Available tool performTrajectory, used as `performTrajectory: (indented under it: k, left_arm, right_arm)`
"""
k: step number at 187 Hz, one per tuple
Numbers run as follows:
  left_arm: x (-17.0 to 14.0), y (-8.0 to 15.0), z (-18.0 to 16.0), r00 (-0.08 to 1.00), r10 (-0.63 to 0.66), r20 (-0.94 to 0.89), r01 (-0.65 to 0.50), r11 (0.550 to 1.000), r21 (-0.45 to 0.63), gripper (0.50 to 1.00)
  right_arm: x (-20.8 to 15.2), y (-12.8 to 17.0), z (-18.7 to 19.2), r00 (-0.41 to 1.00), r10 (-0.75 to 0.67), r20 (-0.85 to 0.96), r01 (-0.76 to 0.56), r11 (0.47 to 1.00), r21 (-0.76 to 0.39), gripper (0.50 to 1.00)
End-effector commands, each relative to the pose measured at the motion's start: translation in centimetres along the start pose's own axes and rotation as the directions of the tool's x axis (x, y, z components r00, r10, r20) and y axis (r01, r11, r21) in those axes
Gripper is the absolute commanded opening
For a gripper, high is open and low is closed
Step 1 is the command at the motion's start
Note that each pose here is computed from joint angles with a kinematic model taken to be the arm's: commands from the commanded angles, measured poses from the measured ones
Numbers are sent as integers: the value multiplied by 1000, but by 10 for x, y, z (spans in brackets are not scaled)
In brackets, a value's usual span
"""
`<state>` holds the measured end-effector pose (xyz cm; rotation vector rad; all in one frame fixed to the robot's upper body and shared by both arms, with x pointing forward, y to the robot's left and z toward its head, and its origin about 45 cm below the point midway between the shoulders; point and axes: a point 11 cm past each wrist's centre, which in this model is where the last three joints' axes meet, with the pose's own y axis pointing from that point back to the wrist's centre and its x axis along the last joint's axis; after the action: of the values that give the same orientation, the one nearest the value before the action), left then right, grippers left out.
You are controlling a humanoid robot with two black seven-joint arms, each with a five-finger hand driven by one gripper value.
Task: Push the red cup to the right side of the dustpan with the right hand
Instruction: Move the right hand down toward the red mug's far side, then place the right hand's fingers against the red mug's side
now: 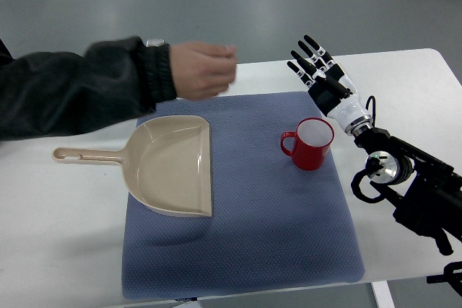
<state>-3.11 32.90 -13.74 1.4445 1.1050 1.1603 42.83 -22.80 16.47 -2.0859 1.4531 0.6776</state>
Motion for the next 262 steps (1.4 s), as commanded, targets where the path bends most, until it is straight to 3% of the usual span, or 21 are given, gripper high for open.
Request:
performTrajectory:
  k: [1,45,85,144,214,262]
  left_arm:
    - [0,0,0,1000,0,0,0,1000,0,1000]
    - [1,0,0,1000,3,-2,-3,1000,0,1000]
    - [0,0,0,1000,1,0,-1,1000,0,1000]
    - [-1,0,0,1000,-2,1,2,1000,0,1000]
    - [-1,0,0,1000,-2,1,2,1000,0,1000]
    - [-1,0,0,1000,-2,1,2,1000,0,1000]
  right_arm:
    - [-1,-1,0,1000,-2,-2,2,1000,1,934]
    - [1,1,-3,1000,-9,-13,9,1000,-5,934]
    - [10,11,-25,993,-112,-43,111,993,-29,934]
    - [43,51,-52,893,-237,-383,171,965,-198,934]
    - [64,88,-29,872,-250,-420,122,944,-308,934]
    - [65,93,-20,876,-252,-411,119,939,-323,934]
